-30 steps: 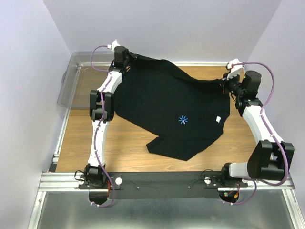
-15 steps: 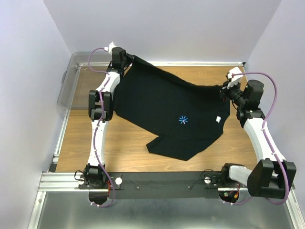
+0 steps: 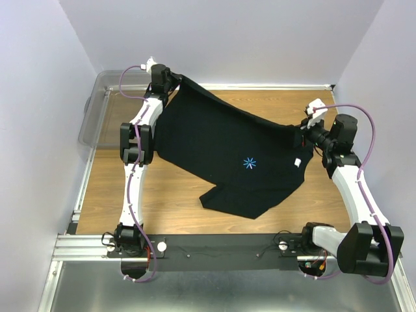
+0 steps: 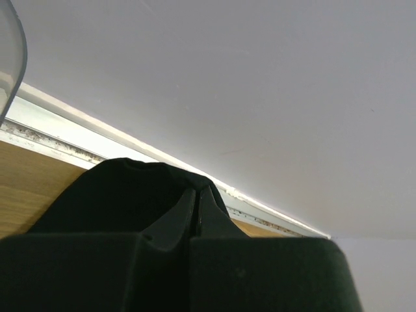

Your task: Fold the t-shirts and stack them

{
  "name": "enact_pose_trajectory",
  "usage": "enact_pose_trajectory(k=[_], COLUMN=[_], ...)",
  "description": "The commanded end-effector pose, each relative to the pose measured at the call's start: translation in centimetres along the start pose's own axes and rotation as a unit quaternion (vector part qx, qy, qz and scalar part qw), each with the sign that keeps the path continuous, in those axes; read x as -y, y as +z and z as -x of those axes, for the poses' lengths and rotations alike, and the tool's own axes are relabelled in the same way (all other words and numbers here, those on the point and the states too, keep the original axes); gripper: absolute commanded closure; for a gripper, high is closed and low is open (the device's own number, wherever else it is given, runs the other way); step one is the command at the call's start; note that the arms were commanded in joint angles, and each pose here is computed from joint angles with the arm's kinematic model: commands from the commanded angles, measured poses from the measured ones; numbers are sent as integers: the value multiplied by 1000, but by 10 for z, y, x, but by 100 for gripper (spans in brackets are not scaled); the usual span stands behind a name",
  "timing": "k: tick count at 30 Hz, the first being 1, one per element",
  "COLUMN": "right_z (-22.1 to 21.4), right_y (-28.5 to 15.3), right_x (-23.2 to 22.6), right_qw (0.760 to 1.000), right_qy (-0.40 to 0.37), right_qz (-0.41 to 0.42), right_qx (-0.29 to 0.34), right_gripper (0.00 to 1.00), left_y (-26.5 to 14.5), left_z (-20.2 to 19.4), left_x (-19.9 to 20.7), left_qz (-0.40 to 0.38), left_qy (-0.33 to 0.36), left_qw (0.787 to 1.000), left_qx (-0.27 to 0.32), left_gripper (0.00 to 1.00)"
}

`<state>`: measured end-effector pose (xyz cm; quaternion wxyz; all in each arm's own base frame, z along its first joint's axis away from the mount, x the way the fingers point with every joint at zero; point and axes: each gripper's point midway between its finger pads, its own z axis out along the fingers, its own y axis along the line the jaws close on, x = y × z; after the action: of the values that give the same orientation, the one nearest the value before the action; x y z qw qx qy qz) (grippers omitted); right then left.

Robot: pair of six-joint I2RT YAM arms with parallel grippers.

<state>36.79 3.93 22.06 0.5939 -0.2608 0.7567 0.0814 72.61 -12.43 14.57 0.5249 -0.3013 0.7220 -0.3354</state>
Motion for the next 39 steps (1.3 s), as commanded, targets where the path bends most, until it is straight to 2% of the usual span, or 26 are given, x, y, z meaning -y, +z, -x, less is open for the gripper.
enact_pose_trajectory(k=[1, 15, 32, 39], right_z=[0, -1, -12, -22], right_y=[-6, -11, -13, -10], right_x=[-15, -31, -37, -36], right_qw=[999, 997, 997, 997], right_qy=[-1, -2, -3, 0], right_qz=[33, 71, 81, 77], right_qx=[2, 2, -13, -27], right_gripper=[99, 99, 100, 99], left_y=[5, 6, 0, -15], left_z=[13, 11, 20, 25], left_x=[-3, -10, -7, 2], left_qz=[-9, -5, -6, -19], left_qy=[-6, -12, -16, -19], left_qw=[1000, 1000, 1000, 999], left_qx=[16, 15, 18, 20], left_gripper=[100, 100, 100, 87])
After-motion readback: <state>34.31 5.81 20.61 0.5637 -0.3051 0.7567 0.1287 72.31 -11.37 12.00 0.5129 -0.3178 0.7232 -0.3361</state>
